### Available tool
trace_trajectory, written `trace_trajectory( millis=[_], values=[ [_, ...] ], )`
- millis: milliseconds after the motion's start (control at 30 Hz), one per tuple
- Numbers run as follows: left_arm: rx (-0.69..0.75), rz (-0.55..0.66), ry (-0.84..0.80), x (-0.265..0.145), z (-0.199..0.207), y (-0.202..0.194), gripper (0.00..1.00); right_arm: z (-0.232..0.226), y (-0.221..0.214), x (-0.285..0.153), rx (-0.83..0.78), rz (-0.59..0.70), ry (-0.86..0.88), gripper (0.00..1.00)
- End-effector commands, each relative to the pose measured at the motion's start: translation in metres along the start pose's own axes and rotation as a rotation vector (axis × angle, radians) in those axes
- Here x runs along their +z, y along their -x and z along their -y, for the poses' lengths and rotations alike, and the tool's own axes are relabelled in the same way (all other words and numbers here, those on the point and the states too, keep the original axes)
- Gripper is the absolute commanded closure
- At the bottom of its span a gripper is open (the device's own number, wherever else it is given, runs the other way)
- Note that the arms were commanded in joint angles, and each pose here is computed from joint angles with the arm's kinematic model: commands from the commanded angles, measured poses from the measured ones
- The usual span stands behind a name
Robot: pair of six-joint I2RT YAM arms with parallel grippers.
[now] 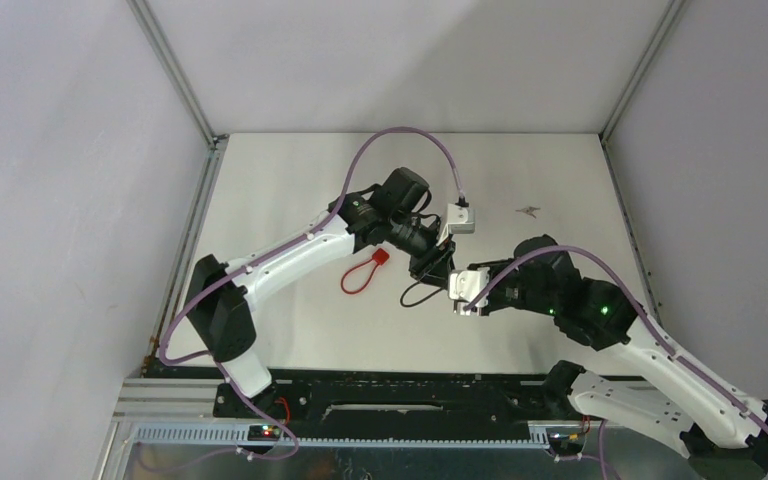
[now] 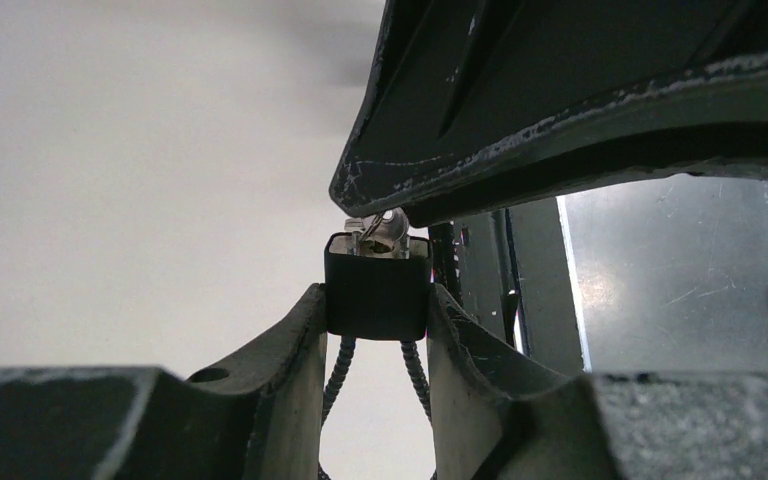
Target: Unlock with the key
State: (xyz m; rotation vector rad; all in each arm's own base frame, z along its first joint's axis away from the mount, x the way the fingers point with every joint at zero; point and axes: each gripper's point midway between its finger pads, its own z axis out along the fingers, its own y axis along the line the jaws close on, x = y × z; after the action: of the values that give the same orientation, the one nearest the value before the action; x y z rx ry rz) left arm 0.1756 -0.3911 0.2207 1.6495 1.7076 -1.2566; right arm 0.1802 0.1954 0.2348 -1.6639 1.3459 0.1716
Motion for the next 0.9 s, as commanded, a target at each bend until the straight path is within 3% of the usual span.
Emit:
trace_trajectory(
  millis=[0,600,867],
  values=[
    [0.06,0.039,-0.022,-0.004,0.005,0.017,1.0,0.016,0.005,0.002,-0.059,-0.014,-0.069,0.66],
    [0.064,0.033,-0.032,-0.004,0.007,0.016,1.0,0.002,0.005,0.011,-0.11,-0.034,-0.006,0.72],
    [0.068,0.036,-0.039,-0.005,0.01,0.017,1.0,-0.004,0.002,0.015,-0.128,-0.056,0.023,0.84]
  ],
)
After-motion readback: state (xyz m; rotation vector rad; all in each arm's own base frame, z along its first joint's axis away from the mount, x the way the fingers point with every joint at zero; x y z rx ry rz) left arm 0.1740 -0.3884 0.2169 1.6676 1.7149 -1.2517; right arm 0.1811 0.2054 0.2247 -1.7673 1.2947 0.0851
